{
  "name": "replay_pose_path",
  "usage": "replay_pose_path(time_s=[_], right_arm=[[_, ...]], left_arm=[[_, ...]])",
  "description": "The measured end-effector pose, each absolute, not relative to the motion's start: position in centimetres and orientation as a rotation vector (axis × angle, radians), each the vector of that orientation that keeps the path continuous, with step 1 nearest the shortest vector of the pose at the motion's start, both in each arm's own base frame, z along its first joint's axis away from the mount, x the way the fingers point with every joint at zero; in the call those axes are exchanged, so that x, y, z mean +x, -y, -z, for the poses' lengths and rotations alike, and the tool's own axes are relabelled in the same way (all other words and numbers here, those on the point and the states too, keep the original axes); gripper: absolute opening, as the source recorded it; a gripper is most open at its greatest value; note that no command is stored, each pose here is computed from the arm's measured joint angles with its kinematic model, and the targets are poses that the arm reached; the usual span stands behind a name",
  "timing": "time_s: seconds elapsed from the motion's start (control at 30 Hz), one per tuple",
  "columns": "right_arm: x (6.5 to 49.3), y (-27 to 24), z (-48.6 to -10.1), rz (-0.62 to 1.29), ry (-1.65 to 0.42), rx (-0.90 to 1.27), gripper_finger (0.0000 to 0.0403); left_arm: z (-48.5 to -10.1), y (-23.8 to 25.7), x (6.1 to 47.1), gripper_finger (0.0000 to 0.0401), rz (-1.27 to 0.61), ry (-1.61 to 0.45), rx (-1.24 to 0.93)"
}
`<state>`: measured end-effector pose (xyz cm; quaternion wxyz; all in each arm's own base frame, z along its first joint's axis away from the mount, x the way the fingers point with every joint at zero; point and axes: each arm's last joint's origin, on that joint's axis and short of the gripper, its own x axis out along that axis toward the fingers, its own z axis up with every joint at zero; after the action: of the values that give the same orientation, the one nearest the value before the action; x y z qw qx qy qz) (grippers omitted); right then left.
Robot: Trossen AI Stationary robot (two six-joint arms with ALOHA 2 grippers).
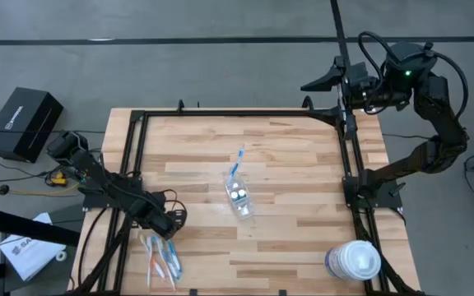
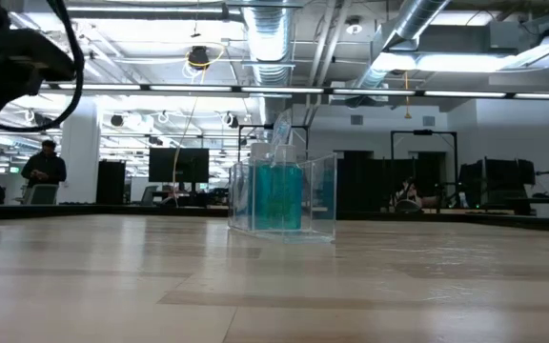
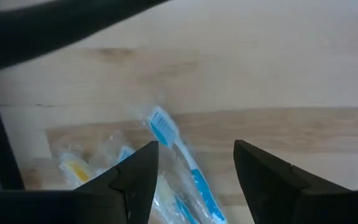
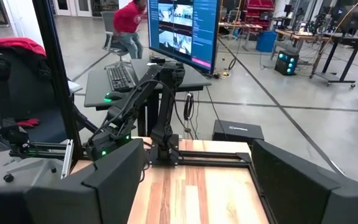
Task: Pick & Place toothbrushing station
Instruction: Put the right blue toothbrush into the transparent organizer
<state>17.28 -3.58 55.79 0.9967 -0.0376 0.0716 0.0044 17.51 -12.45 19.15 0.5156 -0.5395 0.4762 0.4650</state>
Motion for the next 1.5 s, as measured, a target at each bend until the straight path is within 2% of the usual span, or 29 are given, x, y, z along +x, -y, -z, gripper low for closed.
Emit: replay_pose_path(time_s=[0.23, 0.97, 1.03, 1.1, 1.23, 1.27, 1.5], right_arm=[[17.3, 3.6, -55.8, -0.008, -0.143, -0.068, 0.0289], [17.3, 3.6, -55.8, 0.007, -0.146, -0.007, 0.0289], [17.3, 3.6, -55.8, 0.008, -0.146, 0.005, 0.0289], [17.3, 3.6, -55.8, 0.009, -0.146, 0.01, 0.0289], [17.3, 3.7, -55.8, 0.018, -0.146, 0.01, 0.0289], [17.3, 3.7, -55.8, 0.023, -0.146, 0.009, 0.0289], [17.1, 4.4, -55.8, 0.068, -0.146, 0.012, 0.0289]], left_arm=[[-17.6, 12.2, 17.1, 0.0185, -1.116, -1.154, -1.308], [-13.1, 12.9, 17.9, 0.018, -1.123, -1.202, -1.284], [-13.0, 13.0, 18.0, 0.0165, -1.105, -1.206, -1.278], [-13.0, 13.0, 18.2, 0.0134, -1.089, -1.191, -1.276], [-13.4, 12.9, 18.5, 0.0029, -1.039, -1.067, -1.253], [-13.5, 12.7, 18.5, 0.0019, -1.033, -1.018, -1.236], [-16.0, 10.7, 18.9, 0.0007, -0.992, -0.586, -1.166]])
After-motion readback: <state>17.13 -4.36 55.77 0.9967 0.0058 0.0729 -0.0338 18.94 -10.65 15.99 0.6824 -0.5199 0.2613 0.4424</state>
